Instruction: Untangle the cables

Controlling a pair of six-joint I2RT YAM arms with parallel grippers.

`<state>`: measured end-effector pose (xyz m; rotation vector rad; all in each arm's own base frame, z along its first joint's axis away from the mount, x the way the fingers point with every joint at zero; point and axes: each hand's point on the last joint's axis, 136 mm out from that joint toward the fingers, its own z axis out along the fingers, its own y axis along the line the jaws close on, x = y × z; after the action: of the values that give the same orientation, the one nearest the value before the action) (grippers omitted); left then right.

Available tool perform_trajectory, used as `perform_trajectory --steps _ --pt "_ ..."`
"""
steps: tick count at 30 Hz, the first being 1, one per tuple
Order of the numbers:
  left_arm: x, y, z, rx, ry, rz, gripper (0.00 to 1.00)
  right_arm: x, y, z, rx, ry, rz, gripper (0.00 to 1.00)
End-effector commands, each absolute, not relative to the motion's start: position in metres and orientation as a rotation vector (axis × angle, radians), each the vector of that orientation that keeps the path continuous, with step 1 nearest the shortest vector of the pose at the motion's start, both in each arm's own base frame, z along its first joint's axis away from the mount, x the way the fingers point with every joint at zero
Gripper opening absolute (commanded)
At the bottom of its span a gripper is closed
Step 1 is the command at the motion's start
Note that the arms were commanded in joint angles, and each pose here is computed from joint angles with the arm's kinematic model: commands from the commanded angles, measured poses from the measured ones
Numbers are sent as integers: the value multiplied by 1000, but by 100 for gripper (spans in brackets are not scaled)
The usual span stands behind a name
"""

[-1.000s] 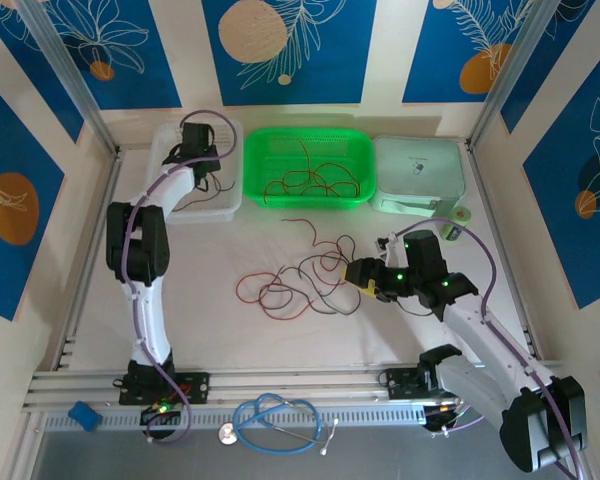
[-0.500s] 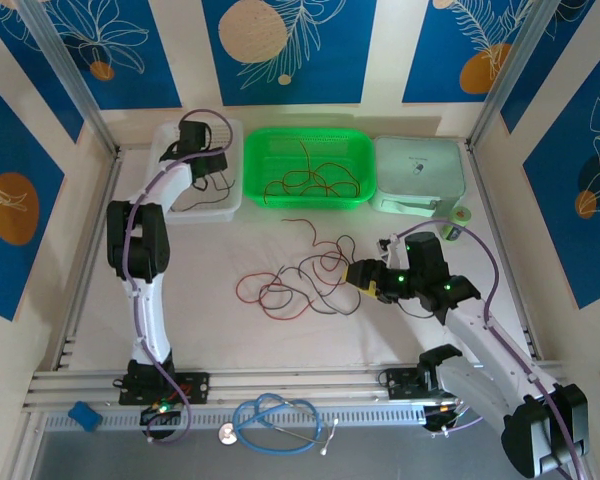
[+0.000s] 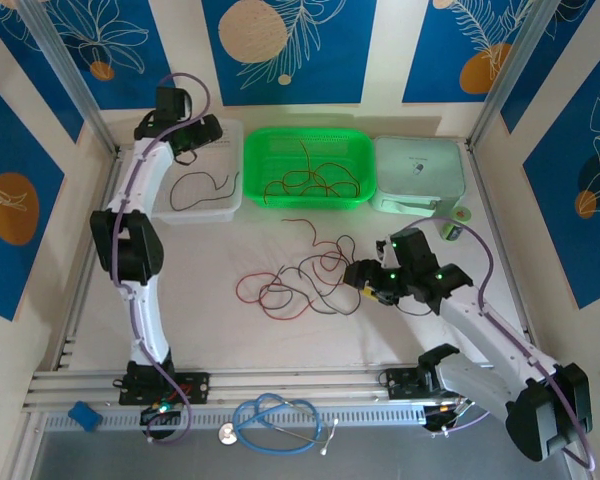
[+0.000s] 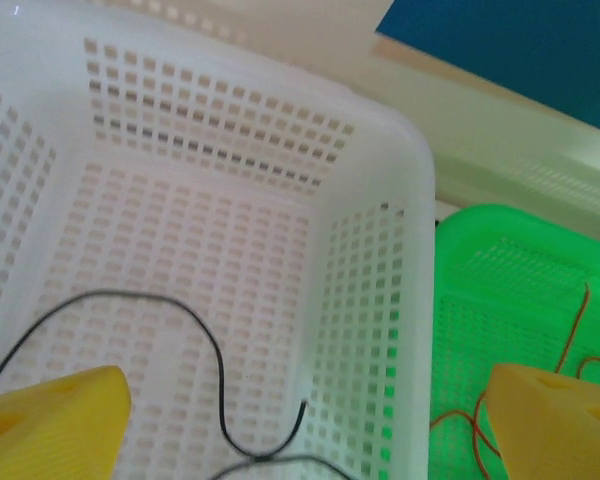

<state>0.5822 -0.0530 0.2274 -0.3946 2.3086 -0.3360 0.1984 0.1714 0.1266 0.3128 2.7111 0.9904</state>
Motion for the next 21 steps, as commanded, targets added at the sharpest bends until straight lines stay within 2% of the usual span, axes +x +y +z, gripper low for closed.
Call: perform_trajectory --steps 1,10,16,21 --pt "551 -53 238 -470 2351 -484 90 200 156 117 422 2771 797 67" --pt "480 -68 281 -359 2308 -592 90 210 154 104 484 2854 603 61" --pt "406 -78 260 -332 2359 -607 90 223 121 96 534 2882 305 60" --pt "358 -90 238 -296 2404 -624 90 237 104 82 593 2926 234 59"
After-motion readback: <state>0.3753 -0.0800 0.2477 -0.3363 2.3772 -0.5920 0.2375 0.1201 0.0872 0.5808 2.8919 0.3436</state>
